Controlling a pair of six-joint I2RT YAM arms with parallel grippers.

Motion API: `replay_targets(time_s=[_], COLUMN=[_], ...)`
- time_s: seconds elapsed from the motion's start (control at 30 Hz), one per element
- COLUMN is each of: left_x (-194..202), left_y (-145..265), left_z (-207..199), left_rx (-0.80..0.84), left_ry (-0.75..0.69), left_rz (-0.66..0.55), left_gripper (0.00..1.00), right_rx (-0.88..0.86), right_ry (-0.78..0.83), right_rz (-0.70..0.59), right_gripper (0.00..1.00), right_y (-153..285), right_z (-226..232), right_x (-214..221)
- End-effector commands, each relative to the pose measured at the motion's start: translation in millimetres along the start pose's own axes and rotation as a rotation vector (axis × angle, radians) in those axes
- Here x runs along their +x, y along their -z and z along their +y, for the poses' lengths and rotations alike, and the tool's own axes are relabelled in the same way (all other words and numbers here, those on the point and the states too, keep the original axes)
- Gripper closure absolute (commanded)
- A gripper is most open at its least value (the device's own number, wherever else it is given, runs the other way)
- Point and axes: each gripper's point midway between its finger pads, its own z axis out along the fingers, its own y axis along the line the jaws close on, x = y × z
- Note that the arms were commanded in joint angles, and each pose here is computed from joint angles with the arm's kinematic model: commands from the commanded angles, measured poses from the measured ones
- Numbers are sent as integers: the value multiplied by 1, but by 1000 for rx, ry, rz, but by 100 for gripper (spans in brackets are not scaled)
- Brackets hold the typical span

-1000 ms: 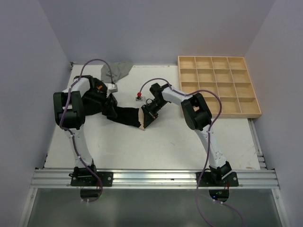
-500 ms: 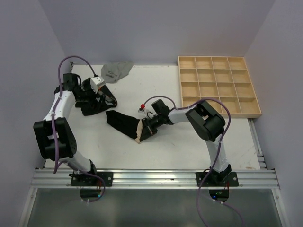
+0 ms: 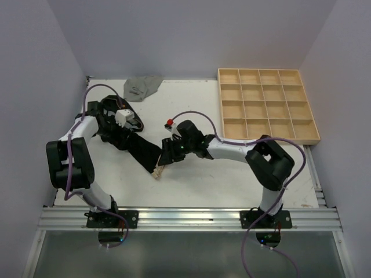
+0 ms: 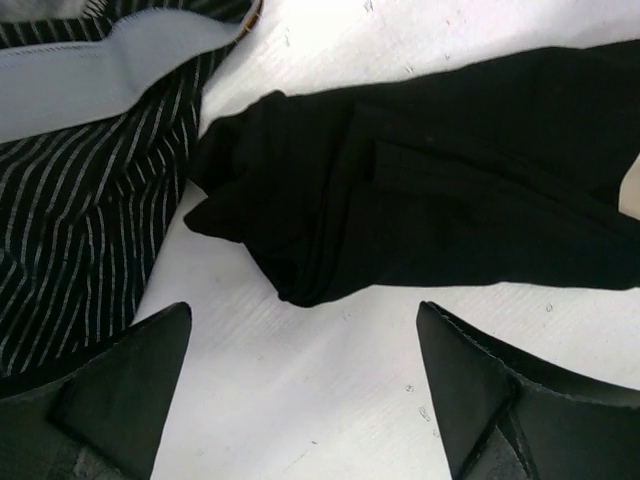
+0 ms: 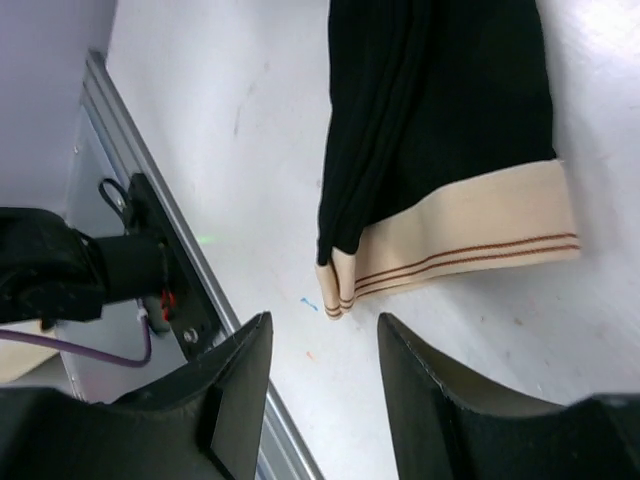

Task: Roll the underwear
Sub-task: Fold the underwear

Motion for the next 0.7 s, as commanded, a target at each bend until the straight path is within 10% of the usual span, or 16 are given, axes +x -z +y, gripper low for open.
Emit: replay_targets(time_s=[0.0,0.3,0.67], left_x=[7,19,-12], left_y=[2,-15,-53], left_z=[-2,-16,2], left_rx=[-23,28,28], left_ry=[-3,-8,-11], left_rz=[34,58,40], left_gripper=[4,23,26], right_rx=[152,330,305], right_ry=[13,182,165], right_rz=[-90,-136,-22], right_gripper=[49,80,91], right_y=[41,46,-14], right_z=[4,-27,-70], right_x=[-21,-72,-53])
